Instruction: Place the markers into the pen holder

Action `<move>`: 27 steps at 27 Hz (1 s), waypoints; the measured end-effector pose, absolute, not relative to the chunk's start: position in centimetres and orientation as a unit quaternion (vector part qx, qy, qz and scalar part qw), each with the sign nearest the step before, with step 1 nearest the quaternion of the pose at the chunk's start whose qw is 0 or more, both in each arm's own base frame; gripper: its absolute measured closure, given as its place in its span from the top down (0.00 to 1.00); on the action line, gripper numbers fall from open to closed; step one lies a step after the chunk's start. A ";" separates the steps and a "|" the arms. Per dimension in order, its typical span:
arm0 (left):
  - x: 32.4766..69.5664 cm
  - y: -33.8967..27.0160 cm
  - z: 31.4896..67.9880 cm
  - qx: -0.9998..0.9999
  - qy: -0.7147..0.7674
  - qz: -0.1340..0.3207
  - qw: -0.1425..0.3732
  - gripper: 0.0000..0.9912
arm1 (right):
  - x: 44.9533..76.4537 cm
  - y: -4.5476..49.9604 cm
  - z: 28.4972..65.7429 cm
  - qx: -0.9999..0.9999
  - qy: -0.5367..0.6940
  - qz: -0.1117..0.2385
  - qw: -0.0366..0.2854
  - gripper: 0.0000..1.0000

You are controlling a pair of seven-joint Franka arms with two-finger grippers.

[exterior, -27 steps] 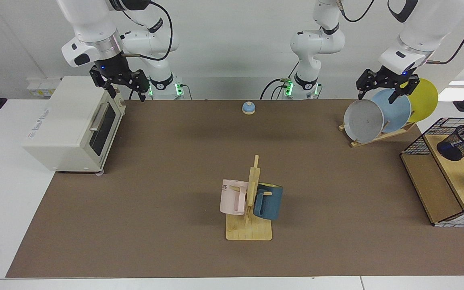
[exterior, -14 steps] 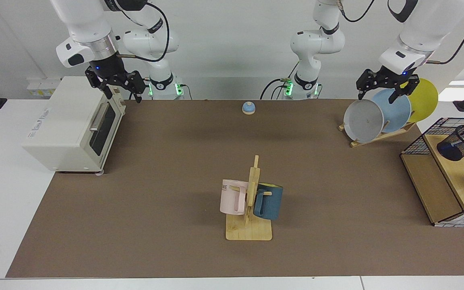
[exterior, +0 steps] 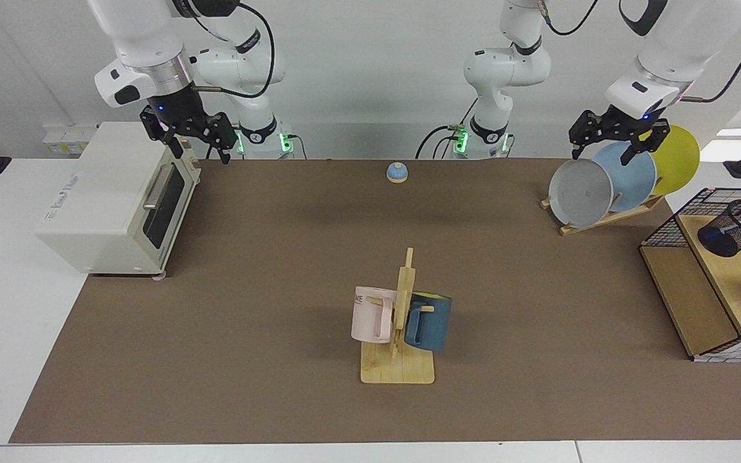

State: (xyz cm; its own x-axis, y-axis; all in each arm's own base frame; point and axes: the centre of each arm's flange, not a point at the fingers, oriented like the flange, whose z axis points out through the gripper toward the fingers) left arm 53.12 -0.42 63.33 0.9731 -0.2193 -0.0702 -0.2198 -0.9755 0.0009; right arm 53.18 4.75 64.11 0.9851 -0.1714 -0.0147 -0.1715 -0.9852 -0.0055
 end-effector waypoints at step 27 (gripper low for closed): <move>53.1 -0.4 63.3 -0.993 0.111 0.035 0.003 1.00 | 53.0 4.3 64.2 -0.999 0.043 0.002 0.003 1.00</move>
State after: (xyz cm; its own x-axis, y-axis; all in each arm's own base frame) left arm 53.12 -0.42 63.34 0.9731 -0.2193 -0.0702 -0.2198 -0.9755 0.0009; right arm 52.97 4.26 64.23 0.9962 -0.0868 -0.0046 -0.0868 -0.9962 -0.0061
